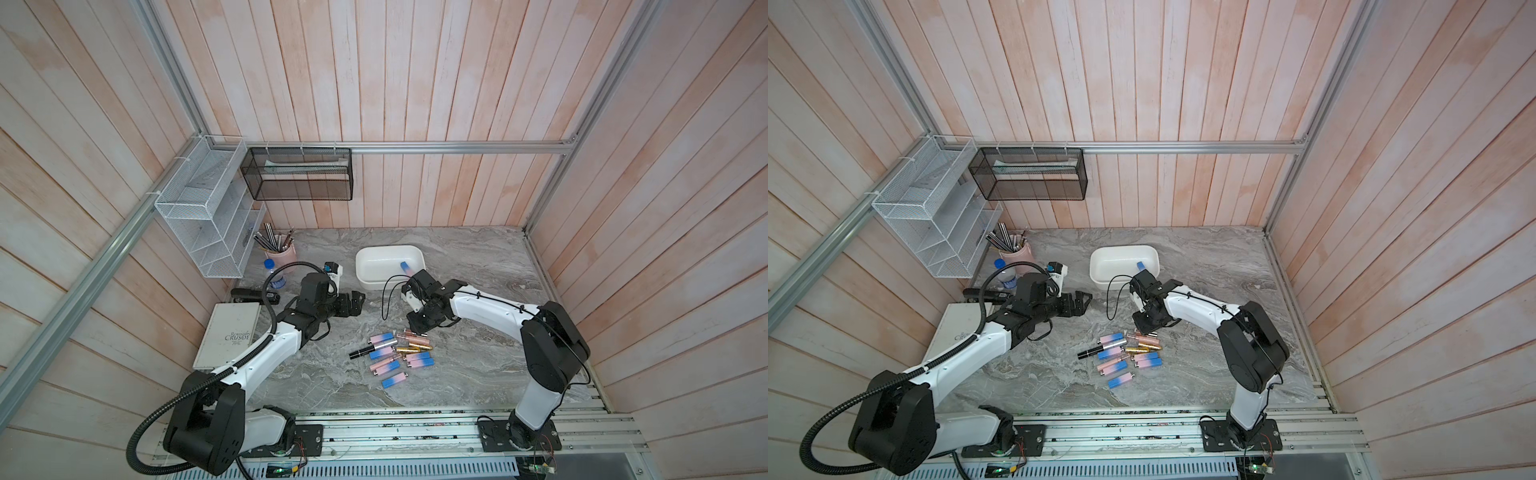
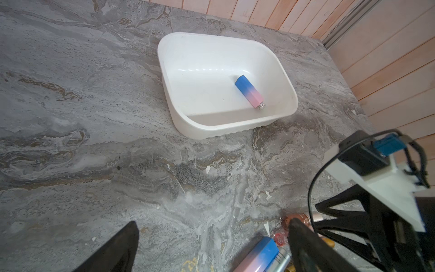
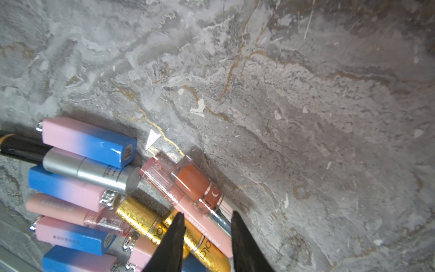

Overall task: Put the lipstick into the storage box
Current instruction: Pick up the lipstick at the center of the board.

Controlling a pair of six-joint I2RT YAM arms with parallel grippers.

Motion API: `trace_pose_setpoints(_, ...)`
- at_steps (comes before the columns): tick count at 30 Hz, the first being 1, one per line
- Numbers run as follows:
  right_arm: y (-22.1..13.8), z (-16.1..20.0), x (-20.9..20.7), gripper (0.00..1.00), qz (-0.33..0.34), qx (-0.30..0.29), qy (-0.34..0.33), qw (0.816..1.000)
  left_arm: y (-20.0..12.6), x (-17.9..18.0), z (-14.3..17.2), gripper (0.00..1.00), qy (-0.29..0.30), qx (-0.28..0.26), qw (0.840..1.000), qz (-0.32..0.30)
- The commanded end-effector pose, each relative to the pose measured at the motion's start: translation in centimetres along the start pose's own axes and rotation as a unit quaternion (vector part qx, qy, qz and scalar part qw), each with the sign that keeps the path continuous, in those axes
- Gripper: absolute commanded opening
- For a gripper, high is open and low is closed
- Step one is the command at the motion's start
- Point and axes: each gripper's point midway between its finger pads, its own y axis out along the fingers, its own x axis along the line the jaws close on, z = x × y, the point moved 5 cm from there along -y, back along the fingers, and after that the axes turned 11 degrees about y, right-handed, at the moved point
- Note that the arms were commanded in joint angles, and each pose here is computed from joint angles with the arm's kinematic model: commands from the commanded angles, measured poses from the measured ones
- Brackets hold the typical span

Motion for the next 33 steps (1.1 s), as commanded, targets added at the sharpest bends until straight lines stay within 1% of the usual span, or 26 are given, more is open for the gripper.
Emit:
trace_pose_setpoints(1, 0.0, 0.3, -0.3, 0.35, 0.008, -0.009, 0.005, 1.000, -0.2, -0.1, -1.3, 1.00, 0.010, -0.014, 1.000, -0.002)
trace_pose_setpoints(18, 2.9, 1.4, -0.9, 0.34, 0.014, 0.019, -0.001, 1.000, -0.8, 0.2, -1.1, 1.00, 0.014, -0.012, 1.000, -0.017)
trace_pose_setpoints(24, 3.4, 1.5, -1.1, 0.34, 0.014, 0.023, 0.001, 1.000, -0.7, 0.3, -1.1, 1.00, 0.015, -0.012, 1.000, -0.019)
trace_pose_setpoints(27, 3.5, 1.3, -1.3, 0.31, 0.015, 0.023, 0.007, 1.000, -0.6, 0.3, -1.1, 1.00, 0.016, -0.012, 1.000, -0.020)
trace_pose_setpoints(33, 3.7, 0.8, -1.7, 0.16, 0.018, 0.024, 0.016, 0.999, -0.4, 0.4, -1.6, 1.00, 0.022, -0.014, 0.999, -0.022)
